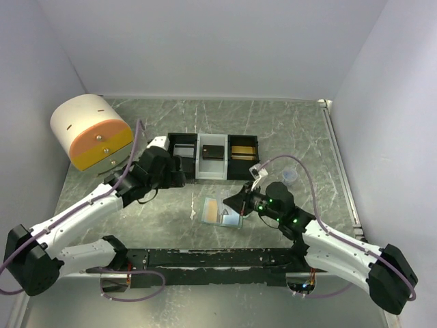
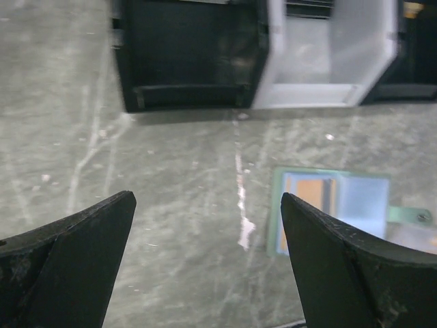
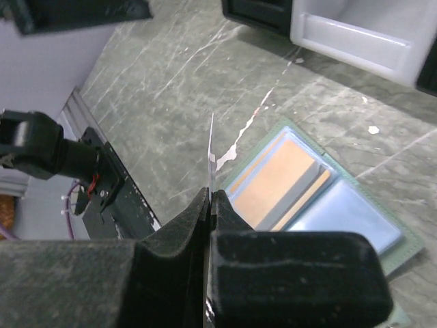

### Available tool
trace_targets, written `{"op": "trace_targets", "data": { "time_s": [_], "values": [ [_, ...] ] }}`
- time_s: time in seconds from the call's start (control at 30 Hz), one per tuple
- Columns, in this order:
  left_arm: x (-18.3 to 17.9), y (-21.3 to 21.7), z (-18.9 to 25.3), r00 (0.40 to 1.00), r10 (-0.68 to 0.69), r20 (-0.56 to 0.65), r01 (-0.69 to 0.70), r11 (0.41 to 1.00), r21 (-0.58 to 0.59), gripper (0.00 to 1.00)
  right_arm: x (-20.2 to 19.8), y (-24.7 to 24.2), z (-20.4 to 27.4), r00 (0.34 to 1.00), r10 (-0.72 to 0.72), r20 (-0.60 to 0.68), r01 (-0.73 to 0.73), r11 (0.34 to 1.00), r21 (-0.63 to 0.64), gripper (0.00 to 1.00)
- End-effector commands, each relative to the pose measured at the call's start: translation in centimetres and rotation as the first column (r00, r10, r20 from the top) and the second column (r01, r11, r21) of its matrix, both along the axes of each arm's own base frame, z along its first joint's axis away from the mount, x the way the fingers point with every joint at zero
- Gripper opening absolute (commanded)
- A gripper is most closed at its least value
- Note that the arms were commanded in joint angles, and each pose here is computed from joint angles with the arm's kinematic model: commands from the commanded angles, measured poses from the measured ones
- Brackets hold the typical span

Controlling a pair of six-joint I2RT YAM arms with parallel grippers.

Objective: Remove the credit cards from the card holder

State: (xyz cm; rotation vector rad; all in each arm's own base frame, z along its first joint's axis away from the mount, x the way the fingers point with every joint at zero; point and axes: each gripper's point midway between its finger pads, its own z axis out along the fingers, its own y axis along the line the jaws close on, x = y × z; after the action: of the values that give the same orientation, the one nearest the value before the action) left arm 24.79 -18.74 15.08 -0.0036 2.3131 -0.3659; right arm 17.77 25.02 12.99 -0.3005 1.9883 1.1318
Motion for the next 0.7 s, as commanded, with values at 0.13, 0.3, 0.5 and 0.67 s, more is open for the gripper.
{"op": "trace_targets", "data": {
  "time_s": [0.13,0.3,0.5,0.67],
  "values": [
    [2.8,7.2,0.9,0.996,0.087,-0.012,-0.085,0.991,0.106,1.00,0.0,1.9,2.2,0.975,0.043,0.217,-0.025,0.996,-0.083,0.00],
    [4.6,13.0,0.9,0.976,0.218,-0.008,-0.216,0.969,0.122,0.99,-0.2,2.7,2.5,0.963,0.076,0.257,-0.046,0.992,-0.121,0.00],
    [3.9,16.3,1.9,0.938,0.342,0.061,-0.347,0.922,0.172,1.00,-0.3,3.3,2.6,0.945,0.111,0.308,-0.065,0.986,-0.154,0.00],
    [3.4,17.0,4.2,0.915,0.366,0.168,-0.388,0.913,0.125,1.00,-0.3,4.1,3.4,0.895,0.182,0.408,-0.109,0.975,-0.194,0.00]
  ]
}}
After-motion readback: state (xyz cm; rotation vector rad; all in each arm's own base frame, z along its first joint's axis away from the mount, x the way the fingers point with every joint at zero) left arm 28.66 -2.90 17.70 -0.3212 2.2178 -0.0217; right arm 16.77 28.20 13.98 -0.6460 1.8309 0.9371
